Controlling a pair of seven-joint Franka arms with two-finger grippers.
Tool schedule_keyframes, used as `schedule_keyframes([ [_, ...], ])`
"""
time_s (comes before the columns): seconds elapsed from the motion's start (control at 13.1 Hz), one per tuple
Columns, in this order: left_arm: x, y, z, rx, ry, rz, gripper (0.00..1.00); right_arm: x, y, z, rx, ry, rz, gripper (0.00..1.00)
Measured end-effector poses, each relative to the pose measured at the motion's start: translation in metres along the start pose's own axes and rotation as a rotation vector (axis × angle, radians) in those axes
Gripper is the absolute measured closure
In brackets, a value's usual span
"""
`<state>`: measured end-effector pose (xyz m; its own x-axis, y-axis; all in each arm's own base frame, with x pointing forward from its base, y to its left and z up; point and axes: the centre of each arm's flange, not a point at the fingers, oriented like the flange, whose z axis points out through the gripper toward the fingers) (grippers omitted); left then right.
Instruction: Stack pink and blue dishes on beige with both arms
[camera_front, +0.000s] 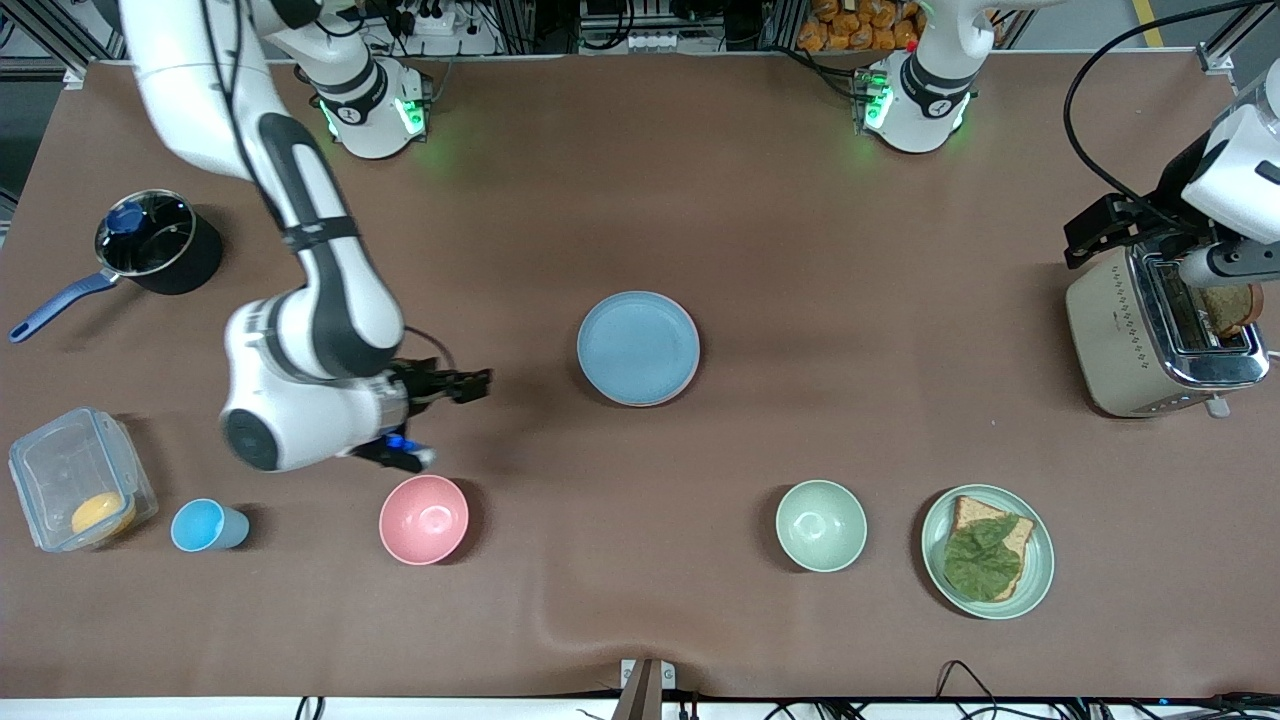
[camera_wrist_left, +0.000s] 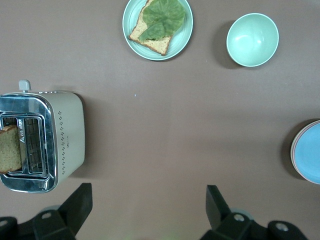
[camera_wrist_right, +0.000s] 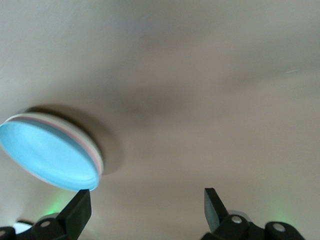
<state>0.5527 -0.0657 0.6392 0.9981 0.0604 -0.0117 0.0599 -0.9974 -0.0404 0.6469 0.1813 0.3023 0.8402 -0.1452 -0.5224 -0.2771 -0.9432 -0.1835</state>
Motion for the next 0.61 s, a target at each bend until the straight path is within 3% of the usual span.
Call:
schedule_keyframes([
  [0.38, -0.002, 0.000, 0.001, 0.002, -0.013, 0.000, 0.00, 0.005, 0.071, -0.069, -0.133, 0.136, -0.029, 0.00],
  [0.61, -0.003, 0.000, -0.001, 0.002, -0.012, 0.000, 0.00, -0.021, 0.092, -0.125, -0.122, 0.225, -0.017, 0.00],
])
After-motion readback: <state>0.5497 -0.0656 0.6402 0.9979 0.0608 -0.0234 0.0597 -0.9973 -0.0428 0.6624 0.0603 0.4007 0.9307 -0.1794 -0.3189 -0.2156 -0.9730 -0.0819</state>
